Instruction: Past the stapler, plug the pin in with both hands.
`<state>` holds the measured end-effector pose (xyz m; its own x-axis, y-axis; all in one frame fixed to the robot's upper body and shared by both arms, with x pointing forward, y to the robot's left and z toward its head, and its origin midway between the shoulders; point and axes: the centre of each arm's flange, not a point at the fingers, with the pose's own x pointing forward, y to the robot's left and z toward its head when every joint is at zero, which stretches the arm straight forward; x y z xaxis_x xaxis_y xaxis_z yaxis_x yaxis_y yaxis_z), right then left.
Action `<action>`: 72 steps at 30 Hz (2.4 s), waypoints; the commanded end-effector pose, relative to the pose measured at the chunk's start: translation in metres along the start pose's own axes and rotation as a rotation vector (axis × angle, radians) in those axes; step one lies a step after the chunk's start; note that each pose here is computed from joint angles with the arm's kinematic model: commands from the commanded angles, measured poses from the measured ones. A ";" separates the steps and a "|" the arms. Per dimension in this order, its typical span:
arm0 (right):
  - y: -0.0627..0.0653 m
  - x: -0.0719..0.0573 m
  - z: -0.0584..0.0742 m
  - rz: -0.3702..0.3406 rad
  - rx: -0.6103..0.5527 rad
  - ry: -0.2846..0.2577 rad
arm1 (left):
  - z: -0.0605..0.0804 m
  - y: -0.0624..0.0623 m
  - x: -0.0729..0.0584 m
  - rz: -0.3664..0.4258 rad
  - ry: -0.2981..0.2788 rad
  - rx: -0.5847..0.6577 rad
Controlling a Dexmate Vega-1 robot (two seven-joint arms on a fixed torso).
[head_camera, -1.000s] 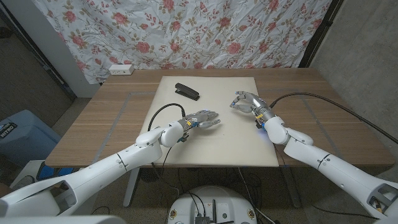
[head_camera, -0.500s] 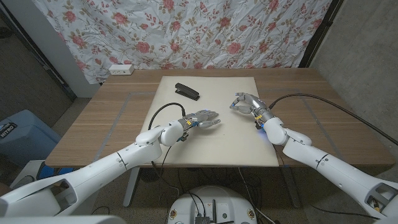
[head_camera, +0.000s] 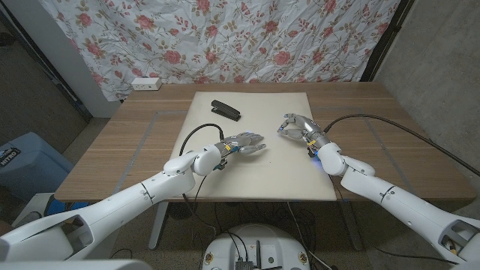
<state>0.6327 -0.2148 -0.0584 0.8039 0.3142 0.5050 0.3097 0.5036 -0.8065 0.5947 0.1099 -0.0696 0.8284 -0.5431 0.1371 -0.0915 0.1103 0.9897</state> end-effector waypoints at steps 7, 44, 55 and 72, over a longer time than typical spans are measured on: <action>0.005 -0.003 -0.003 0.014 -0.014 0.000 | 0.001 -0.001 -0.001 -0.003 -0.003 0.007; 0.010 -0.006 -0.011 0.050 -0.067 0.022 | 0.002 -0.003 -0.002 -0.009 0.004 0.012; 0.011 -0.005 -0.012 0.052 -0.071 0.028 | 0.001 -0.001 -0.001 -0.019 0.002 0.013; 0.012 -0.010 -0.017 0.066 -0.085 0.043 | -0.002 -0.001 0.000 -0.032 0.008 0.006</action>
<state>0.6377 -0.2219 -0.0741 0.8346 0.3169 0.4506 0.3022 0.4206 -0.8555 0.5947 0.1108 -0.0705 0.8332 -0.5413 0.1133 -0.0776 0.0885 0.9931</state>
